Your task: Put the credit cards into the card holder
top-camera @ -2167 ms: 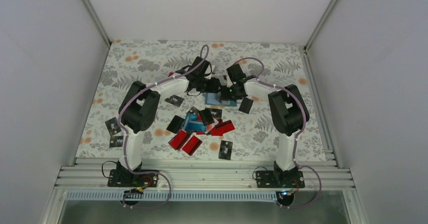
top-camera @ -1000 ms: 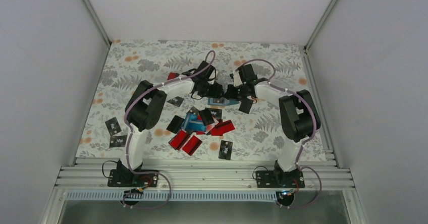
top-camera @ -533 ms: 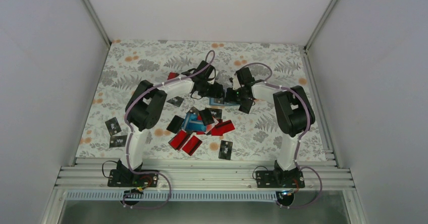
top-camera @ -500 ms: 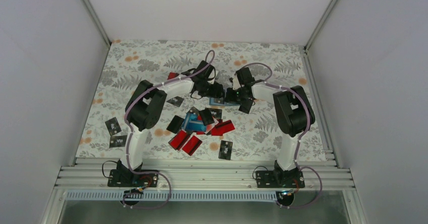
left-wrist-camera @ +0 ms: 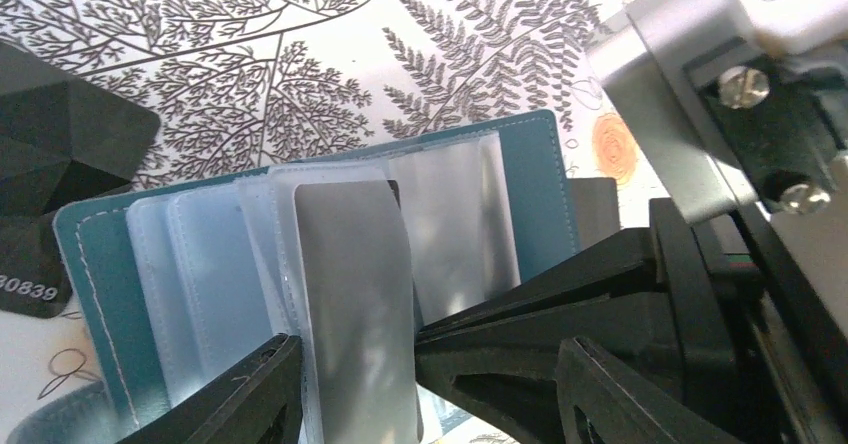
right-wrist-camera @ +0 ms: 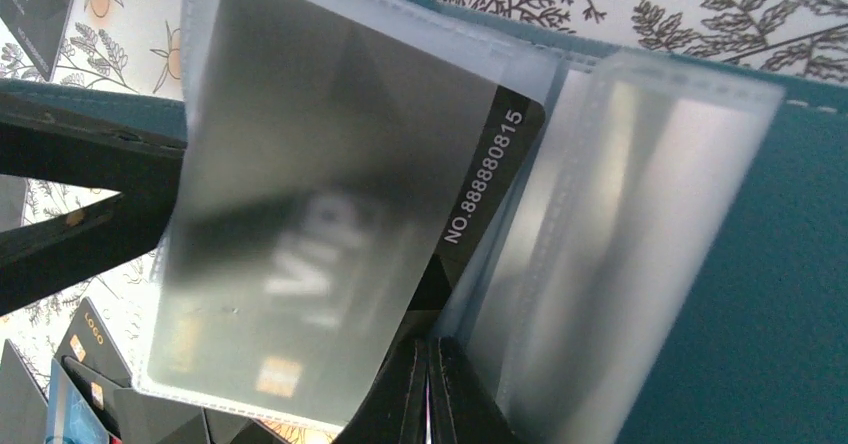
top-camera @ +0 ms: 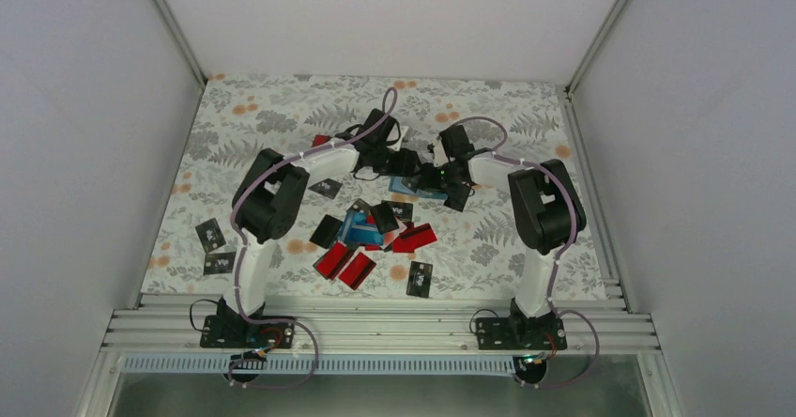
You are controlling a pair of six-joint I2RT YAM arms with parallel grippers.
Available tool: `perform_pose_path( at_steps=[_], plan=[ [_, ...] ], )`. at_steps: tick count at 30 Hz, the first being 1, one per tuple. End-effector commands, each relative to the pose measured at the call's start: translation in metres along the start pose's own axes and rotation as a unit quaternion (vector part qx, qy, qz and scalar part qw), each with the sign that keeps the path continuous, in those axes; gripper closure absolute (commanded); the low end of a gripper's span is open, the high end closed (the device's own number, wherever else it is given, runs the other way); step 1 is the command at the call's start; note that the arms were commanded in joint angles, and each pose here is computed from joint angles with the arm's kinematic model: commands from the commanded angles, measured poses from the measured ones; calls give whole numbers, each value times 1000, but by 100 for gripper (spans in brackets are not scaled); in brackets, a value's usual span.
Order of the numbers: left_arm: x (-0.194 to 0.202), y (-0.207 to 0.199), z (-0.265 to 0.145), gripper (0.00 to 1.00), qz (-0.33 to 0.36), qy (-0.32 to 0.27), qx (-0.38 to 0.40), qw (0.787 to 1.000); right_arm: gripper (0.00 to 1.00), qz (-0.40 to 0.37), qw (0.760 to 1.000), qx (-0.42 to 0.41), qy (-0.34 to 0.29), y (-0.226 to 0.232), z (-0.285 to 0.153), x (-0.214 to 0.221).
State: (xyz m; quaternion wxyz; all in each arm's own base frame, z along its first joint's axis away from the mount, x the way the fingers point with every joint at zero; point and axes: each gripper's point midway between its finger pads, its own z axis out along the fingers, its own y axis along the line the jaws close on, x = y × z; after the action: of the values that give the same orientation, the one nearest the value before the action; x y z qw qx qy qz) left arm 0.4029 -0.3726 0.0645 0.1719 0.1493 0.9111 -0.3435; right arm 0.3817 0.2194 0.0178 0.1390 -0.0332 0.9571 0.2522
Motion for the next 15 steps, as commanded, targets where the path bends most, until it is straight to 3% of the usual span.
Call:
perform_pose_path(
  at_steps=[1, 9, 15],
  plan=[
    [13, -21, 10, 38, -18, 24, 68, 997, 96, 13, 999, 28, 10, -19, 14, 7],
    [17, -15, 7, 42, -53, 22, 82, 995, 96, 24, 999, 24, 8, -23, 13, 8],
    [18, -3, 10, 64, -53, 19, 51, 997, 96, 27, 999, 22, 5, -22, 9, 6]
  ],
)
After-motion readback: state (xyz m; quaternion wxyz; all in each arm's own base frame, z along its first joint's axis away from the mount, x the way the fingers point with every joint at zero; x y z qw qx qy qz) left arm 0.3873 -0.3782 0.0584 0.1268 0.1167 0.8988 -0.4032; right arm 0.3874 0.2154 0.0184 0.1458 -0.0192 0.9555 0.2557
